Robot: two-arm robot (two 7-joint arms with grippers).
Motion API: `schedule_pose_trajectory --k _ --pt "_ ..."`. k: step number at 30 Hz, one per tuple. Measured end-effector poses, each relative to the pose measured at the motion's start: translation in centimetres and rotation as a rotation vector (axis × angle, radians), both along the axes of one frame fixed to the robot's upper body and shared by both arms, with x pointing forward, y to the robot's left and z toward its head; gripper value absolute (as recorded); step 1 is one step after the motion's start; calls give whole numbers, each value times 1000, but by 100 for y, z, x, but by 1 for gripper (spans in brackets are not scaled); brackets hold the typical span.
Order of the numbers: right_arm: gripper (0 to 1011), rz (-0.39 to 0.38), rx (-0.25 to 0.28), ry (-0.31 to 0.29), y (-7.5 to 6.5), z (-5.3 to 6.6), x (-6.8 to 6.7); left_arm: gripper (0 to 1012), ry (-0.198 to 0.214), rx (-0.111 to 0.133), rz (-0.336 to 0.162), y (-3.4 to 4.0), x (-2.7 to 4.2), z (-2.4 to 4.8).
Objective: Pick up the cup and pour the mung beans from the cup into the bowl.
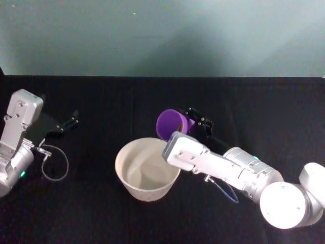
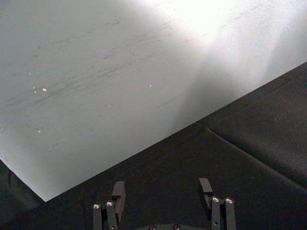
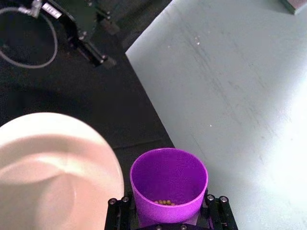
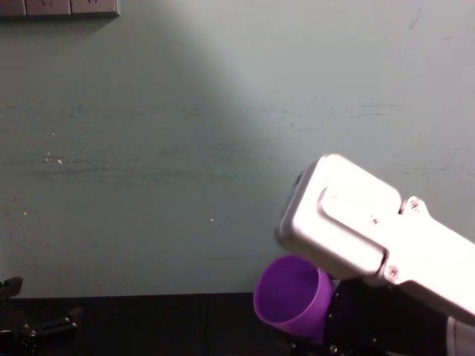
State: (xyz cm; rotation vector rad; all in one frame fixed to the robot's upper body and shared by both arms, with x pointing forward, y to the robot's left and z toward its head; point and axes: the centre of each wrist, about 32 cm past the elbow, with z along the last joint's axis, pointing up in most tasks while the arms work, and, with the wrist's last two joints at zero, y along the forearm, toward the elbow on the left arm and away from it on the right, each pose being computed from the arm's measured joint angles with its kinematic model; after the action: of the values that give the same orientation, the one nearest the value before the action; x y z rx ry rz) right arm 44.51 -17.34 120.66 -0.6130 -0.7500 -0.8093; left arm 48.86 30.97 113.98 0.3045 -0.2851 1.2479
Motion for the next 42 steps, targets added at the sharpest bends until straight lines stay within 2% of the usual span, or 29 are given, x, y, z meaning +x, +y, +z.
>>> schedule_pose_trajectory --k 8,42 --pt "724 1 -100 -47 101 4 -62 1000 0 0 0 0 0 0" --pt "724 23 -378 -203 330 -15 -200 1000 0 0 0 0 0 0"
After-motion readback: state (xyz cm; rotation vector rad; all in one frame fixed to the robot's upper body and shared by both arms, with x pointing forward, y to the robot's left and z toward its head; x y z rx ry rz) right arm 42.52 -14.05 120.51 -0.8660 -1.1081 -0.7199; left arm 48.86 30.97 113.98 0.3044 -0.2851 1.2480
